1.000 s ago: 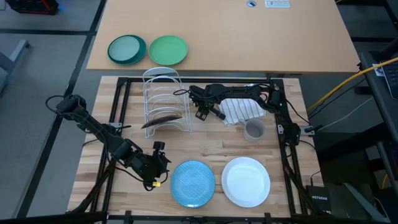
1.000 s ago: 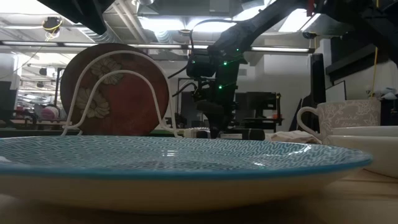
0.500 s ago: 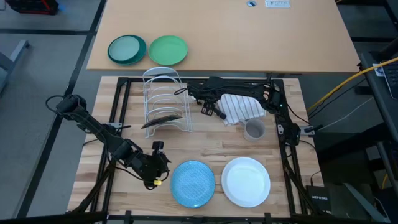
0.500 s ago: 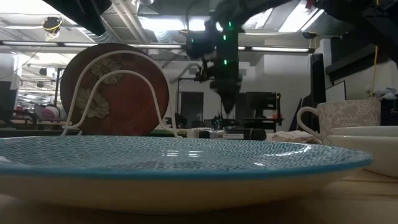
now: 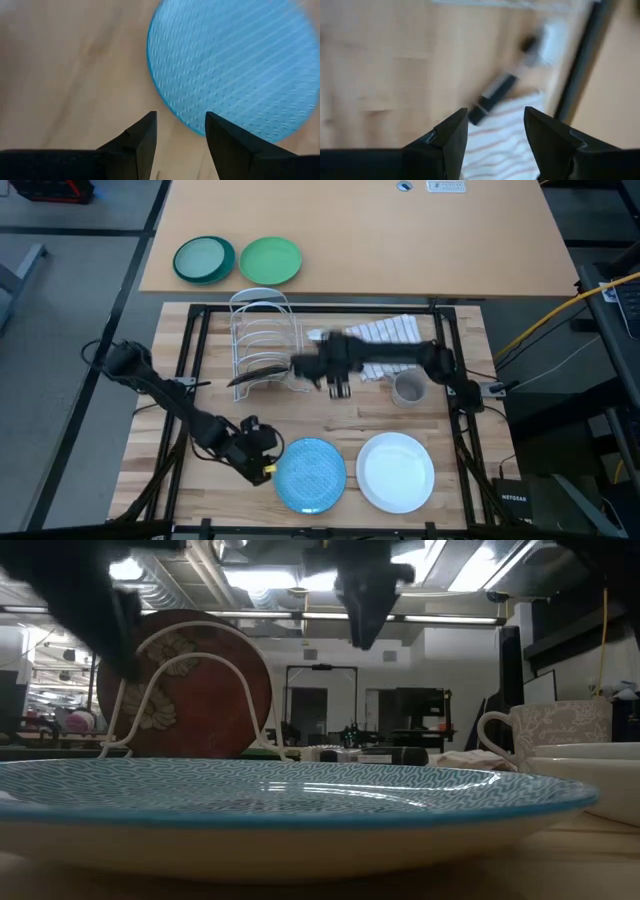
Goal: Sort dishes
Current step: Put the blue patterned plate in the dish rack
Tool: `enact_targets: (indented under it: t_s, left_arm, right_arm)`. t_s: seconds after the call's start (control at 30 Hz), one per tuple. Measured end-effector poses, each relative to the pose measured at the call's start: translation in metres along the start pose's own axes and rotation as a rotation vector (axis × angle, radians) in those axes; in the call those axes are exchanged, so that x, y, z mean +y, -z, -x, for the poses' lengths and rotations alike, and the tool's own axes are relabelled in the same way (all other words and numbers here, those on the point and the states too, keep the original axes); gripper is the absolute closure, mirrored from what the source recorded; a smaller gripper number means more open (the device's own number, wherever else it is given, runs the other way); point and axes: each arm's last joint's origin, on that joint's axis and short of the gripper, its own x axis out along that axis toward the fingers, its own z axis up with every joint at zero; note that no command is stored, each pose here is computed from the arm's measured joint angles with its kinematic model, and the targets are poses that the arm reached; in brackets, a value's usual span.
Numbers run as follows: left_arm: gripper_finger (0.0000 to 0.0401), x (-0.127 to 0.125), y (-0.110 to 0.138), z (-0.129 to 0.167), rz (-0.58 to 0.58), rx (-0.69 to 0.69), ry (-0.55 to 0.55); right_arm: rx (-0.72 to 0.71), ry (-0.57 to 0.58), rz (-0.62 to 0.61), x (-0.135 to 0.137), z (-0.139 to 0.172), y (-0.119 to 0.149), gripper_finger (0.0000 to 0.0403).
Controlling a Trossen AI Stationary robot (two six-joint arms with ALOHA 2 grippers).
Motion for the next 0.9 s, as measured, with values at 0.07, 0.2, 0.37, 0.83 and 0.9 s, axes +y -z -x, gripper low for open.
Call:
enact_targets:
  t_s: [0.07, 0.2, 0.37, 0.83, 0.9]
  left_arm:
    - [0.0246, -0.002, 0.006, -0.013, 0.041, 0.049, -0.015]
    - [0.0246, -0.004, 0.013, -0.03, 0.094, 0.107, -0.036]
    - [0.0246, -0.007, 0.011, -0.035, 0.128, 0.098, -0.007]
    - [0.0246, 0.009, -0.007, -0.044, 0.288, 0.107, -0.025]
    - [0.0246, 0.011, -0.01, -0.045, 0.306, 0.108, -0.027]
  right_arm:
    - [-0.031, -0.021, 0.085, 0.029, 0.012, -0.004, 0.0205]
    - [-0.091, 0.003, 0.217, 0.087, 0.038, -0.005, 0.0205]
    - [-0.163, 0.056, 0.317, 0.156, 0.066, 0.006, 0.0205]
    - [-0.342, 0.211, 0.381, 0.302, 0.036, 0.042, 0.0205]
    - [-0.376, 0.203, 0.403, 0.314, 0.025, 0.043, 0.0205]
